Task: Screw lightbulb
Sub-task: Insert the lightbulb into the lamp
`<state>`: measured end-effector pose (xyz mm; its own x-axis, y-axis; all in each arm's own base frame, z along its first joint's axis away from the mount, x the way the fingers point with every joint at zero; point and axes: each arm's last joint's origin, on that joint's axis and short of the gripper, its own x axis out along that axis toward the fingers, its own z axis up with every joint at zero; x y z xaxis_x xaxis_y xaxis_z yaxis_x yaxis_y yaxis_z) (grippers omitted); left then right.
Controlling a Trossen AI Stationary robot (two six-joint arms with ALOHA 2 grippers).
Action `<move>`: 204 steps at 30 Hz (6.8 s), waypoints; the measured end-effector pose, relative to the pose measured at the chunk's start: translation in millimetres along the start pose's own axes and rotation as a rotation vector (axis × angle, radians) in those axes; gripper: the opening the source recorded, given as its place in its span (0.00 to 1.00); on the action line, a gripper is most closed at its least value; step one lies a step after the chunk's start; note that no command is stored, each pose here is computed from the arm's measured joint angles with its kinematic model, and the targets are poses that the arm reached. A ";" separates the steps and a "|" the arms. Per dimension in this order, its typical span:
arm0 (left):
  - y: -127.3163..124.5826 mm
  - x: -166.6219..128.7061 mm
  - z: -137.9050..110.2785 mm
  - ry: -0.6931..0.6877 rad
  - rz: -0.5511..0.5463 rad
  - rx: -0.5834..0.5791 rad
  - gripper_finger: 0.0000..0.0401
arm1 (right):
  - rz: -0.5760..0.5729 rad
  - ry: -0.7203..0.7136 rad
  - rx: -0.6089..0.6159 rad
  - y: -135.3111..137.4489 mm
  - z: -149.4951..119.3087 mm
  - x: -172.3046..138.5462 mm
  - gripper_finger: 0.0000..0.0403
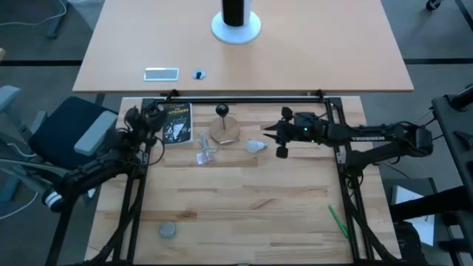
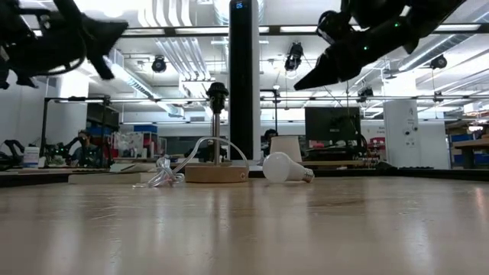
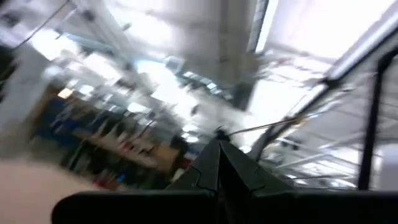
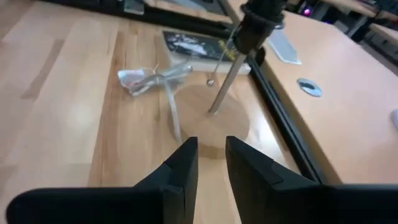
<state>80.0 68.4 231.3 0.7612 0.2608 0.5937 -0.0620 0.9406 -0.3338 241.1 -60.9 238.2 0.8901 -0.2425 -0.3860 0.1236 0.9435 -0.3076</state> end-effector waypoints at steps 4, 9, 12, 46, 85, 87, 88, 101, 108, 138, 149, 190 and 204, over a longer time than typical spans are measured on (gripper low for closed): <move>-8.5 4.2 2.2 -0.032 -0.089 0.073 0.00 | 0.009 0.015 -0.037 0.2 0.6 6.4 0.19; -6.5 21.2 -2.9 0.079 -0.065 0.116 0.00 | 0.006 0.002 -0.057 -1.1 5.9 7.7 0.20; -0.9 32.9 -11.1 0.209 -0.016 0.136 0.00 | 0.006 -0.002 -0.002 -1.1 7.7 6.6 0.19; 41.5 72.9 -46.7 1.087 0.375 0.249 0.42 | 0.025 0.249 0.231 -8.6 -21.1 5.4 0.60; 43.0 67.8 -65.4 1.147 0.411 0.129 0.46 | 0.225 0.618 0.113 12.8 -66.2 121.7 0.34; 43.4 68.8 -64.7 1.132 0.422 0.139 0.46 | 0.231 0.612 0.118 12.4 -64.9 120.2 0.30; 43.1 69.7 -63.8 1.119 0.426 0.142 0.46 | 0.232 0.607 0.116 11.9 -63.1 118.2 0.30; 21.9 90.0 -41.7 0.856 0.258 0.261 0.46 | 0.195 0.051 0.182 -12.2 21.6 56.8 0.30; 17.4 98.0 -35.4 0.602 0.187 0.253 0.46 | 0.114 -0.343 0.188 -21.4 40.8 55.5 0.30; 30.1 109.8 -53.1 0.136 0.095 0.177 0.46 | 0.077 -0.766 0.367 -96.2 36.2 170.9 0.30; 33.6 111.2 -52.5 0.116 0.191 0.266 0.46 | 0.130 -0.718 0.400 -92.0 24.7 185.3 0.30; 47.9 126.0 -68.0 0.252 0.270 0.413 0.46 | 0.086 -0.469 0.206 -77.9 37.2 178.4 0.58; 48.5 125.4 -69.2 0.268 0.272 0.431 0.46 | 0.072 -0.420 0.204 -77.3 39.8 174.6 0.65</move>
<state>217.0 131.7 238.9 0.8144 0.4948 0.3032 -0.4935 0.8654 -0.0866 404.4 -167.2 229.2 0.9948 -0.1021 -0.0016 0.1014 0.9899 -0.0994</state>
